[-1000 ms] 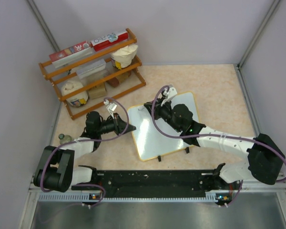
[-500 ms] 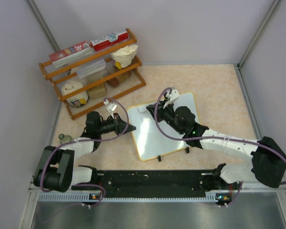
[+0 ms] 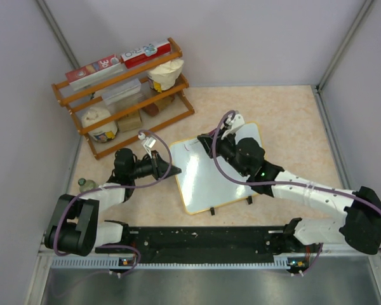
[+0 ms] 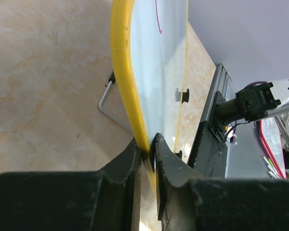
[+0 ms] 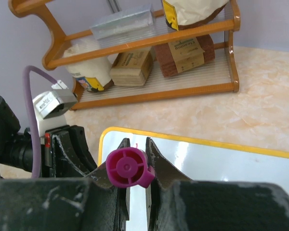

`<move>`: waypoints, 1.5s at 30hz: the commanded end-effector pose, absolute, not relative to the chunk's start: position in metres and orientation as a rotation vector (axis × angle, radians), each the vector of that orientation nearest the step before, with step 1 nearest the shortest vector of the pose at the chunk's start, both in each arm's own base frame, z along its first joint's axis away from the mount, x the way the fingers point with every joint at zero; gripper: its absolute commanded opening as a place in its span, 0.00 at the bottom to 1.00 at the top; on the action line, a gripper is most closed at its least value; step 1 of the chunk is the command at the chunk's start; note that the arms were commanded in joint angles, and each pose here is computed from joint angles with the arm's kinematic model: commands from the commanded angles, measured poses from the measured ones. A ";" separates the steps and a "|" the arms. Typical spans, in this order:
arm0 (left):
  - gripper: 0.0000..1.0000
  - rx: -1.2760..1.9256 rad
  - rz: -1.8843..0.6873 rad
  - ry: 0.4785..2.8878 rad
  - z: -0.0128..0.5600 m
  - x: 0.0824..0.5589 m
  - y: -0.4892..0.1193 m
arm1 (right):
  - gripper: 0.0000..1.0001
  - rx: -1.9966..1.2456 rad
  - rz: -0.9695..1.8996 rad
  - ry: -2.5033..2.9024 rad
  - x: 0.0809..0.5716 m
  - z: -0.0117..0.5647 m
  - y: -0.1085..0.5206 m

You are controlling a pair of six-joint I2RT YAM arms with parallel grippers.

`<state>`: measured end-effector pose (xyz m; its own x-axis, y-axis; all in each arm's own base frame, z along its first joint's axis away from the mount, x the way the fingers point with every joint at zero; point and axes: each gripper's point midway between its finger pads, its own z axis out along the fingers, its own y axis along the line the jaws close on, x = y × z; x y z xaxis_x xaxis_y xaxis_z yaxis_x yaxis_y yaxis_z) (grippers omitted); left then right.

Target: Write a sentence on the whiteboard

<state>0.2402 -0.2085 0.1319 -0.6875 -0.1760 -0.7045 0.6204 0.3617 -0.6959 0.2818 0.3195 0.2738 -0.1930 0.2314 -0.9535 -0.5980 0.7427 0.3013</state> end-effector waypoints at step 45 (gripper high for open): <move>0.00 0.442 -1.325 1.856 0.131 0.248 -0.207 | 0.00 -0.279 0.756 1.699 0.294 0.245 0.329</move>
<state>0.2402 -0.2084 0.1312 -0.6898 -0.1755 -0.7024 0.6177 0.3634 -0.6974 0.2952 0.3283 0.2559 -0.2521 0.2198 -0.9424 -0.5555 0.7646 0.3270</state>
